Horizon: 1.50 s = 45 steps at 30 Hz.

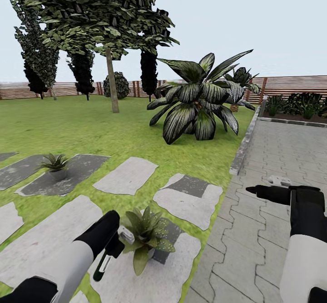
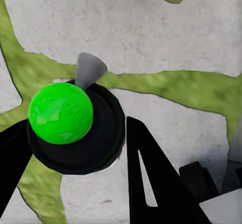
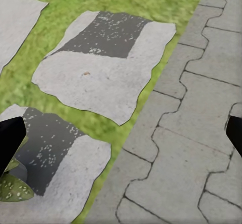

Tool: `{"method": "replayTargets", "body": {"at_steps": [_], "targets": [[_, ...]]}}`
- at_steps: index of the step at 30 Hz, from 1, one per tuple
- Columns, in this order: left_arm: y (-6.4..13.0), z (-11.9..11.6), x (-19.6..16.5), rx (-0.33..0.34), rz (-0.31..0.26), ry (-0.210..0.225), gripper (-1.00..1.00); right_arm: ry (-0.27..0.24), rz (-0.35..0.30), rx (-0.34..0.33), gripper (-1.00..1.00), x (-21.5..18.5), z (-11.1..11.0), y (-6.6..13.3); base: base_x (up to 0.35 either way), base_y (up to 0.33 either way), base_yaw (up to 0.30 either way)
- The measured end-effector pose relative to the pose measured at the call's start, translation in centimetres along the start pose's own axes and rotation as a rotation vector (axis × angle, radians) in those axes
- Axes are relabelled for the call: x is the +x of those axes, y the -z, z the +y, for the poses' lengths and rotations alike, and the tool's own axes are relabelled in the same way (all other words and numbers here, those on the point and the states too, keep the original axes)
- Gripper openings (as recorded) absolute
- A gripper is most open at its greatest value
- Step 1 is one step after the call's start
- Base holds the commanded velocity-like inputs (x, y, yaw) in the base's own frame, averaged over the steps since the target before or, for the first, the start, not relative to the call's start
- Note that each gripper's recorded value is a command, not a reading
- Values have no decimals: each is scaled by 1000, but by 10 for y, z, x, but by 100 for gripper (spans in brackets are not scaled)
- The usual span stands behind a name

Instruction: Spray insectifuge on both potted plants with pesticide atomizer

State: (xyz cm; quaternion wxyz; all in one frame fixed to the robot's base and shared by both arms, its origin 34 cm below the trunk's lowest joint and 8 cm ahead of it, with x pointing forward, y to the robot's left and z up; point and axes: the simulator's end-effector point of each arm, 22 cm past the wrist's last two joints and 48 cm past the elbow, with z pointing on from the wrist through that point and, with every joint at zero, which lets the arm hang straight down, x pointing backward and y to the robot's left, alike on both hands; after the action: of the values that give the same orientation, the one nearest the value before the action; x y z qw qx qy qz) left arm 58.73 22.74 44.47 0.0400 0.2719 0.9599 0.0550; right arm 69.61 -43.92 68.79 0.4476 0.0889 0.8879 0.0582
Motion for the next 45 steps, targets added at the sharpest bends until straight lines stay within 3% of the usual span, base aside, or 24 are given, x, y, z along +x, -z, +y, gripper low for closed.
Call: {"method": "replayTargets", "body": {"at_steps": [20, 31, 45], "targets": [[-25, -21, 31, 33, 54, -5, -100, 0, 1, 0, 100, 0, 0, 0, 0, 0, 0], [-26, -23, 32, 36, 56, -4, -100, 0, 0, 0, 100, 0, 0, 0, 0, 126, -12], [-25, -22, 31, 33, 54, -7, -100, 0, 0, 0, 100, 0, 0, 0, 0, 53, -181]]}}
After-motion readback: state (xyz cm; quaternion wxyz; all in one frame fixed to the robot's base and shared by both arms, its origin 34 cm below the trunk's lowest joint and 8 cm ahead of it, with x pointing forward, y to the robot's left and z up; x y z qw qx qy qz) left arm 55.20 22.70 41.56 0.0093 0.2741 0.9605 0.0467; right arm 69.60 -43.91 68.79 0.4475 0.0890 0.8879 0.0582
